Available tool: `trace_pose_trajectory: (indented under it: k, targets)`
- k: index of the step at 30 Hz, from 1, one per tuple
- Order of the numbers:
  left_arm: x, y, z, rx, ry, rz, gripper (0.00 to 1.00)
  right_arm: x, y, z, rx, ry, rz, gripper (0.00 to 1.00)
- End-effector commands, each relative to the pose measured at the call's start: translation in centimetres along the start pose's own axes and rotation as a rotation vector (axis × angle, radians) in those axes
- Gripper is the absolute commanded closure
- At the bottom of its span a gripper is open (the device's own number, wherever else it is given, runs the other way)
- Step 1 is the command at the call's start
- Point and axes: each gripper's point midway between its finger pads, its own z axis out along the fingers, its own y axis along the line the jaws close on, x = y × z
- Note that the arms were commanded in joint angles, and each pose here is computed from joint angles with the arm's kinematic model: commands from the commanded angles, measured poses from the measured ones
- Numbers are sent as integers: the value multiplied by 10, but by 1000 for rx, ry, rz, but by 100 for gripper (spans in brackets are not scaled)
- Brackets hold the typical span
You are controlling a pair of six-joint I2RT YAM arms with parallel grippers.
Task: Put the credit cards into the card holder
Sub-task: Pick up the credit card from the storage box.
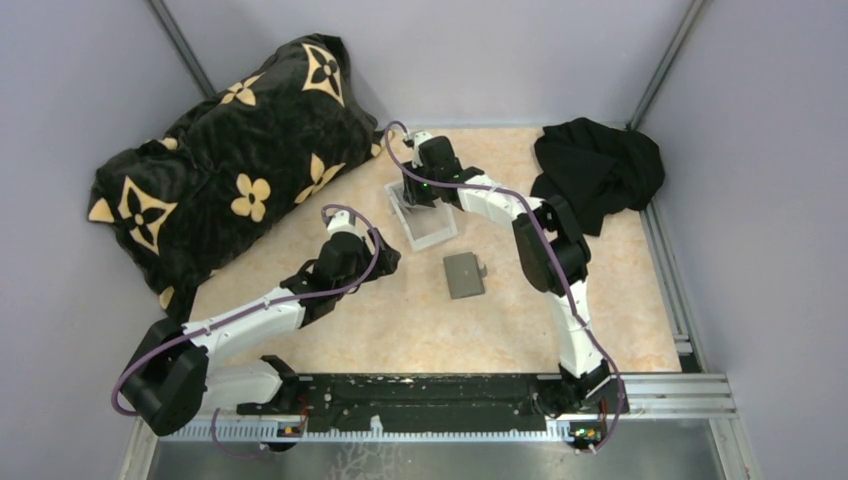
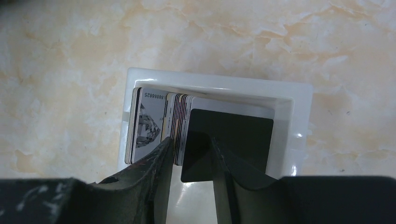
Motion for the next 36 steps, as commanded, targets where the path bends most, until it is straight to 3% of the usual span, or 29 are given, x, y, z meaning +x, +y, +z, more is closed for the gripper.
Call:
trace_pose_trajectory:
  k: [1, 15, 36]
  targets:
    - [-1, -6, -2, 25, -9, -9, 20, -18, 10, -2, -40, -36, 10, 67]
    - [-3, -8, -2, 32, -10, -13, 20, -37, 18, -21, -60, -76, 10, 80]
    - [-4, -13, -2, 48, -6, -10, 20, -42, 23, -30, -73, -87, 16, 77]
